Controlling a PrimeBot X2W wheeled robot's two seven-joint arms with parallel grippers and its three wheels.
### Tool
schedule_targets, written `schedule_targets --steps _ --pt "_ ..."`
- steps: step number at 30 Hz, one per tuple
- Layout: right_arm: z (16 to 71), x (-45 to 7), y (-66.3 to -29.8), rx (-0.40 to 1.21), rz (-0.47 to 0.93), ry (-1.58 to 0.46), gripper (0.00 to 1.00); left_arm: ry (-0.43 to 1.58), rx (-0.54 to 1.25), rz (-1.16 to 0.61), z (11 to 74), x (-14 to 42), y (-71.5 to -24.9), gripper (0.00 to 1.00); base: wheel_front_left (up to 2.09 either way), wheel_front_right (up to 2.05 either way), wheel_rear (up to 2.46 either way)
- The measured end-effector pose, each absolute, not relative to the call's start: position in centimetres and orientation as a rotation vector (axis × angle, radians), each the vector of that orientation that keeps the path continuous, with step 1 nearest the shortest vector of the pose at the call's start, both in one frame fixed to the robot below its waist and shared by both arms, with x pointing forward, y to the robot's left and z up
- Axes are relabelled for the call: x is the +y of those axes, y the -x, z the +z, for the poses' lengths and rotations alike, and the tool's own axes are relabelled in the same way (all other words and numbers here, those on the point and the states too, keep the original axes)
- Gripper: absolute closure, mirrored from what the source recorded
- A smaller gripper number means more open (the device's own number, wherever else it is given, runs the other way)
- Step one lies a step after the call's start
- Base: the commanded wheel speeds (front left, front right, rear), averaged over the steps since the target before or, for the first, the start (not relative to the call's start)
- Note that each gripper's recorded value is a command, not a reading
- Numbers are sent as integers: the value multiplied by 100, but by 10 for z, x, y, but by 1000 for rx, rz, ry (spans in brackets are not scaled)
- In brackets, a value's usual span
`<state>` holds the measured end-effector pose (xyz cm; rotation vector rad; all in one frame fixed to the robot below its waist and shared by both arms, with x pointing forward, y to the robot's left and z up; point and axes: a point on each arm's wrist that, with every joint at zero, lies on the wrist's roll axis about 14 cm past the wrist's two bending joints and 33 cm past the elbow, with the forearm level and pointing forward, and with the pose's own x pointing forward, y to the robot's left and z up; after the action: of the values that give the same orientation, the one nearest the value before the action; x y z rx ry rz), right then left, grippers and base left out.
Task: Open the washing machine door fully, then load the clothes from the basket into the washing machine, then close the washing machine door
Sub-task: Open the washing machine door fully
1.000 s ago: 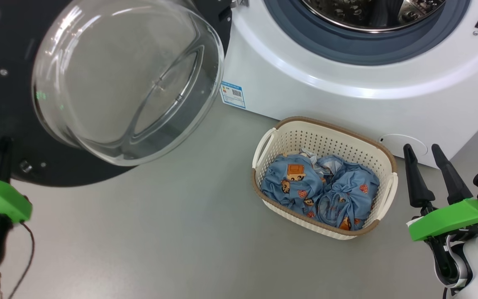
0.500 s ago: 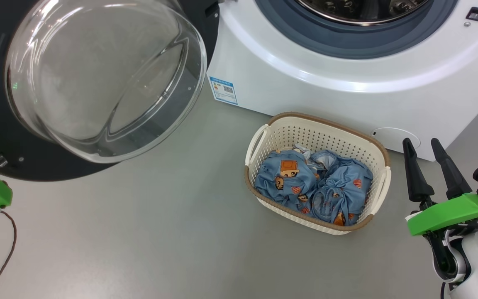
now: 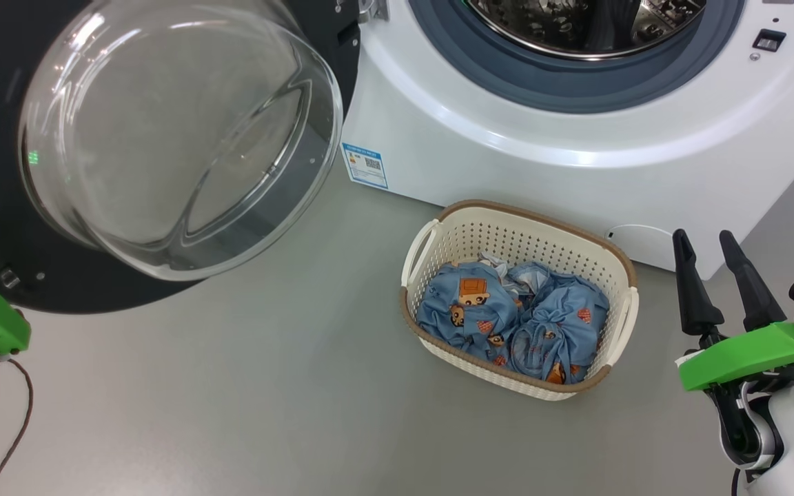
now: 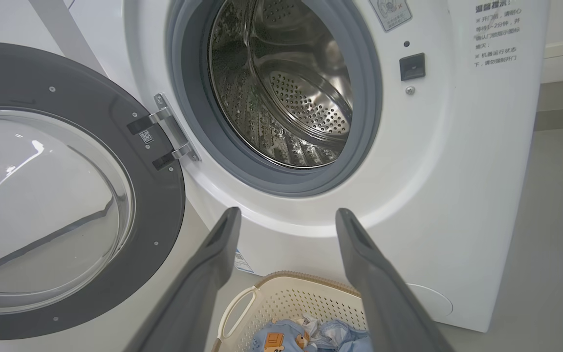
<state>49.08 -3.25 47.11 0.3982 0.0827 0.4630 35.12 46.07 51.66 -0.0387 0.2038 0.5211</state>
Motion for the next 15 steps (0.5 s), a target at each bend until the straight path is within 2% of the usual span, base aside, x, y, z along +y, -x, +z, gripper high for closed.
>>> schedule_targets --steps 13,14,15 --pt "481 -31 -477 72 471 -392 0 41 143 487 518 447 -333 100 0 0 0" --pt "483 -30 -477 70 472 -392 0 43 132 478 520 444 -334 95 0 0 0" --pt "484 -30 -476 66 473 -391 0 45 120 466 521 441 -334 67 0 0 0"
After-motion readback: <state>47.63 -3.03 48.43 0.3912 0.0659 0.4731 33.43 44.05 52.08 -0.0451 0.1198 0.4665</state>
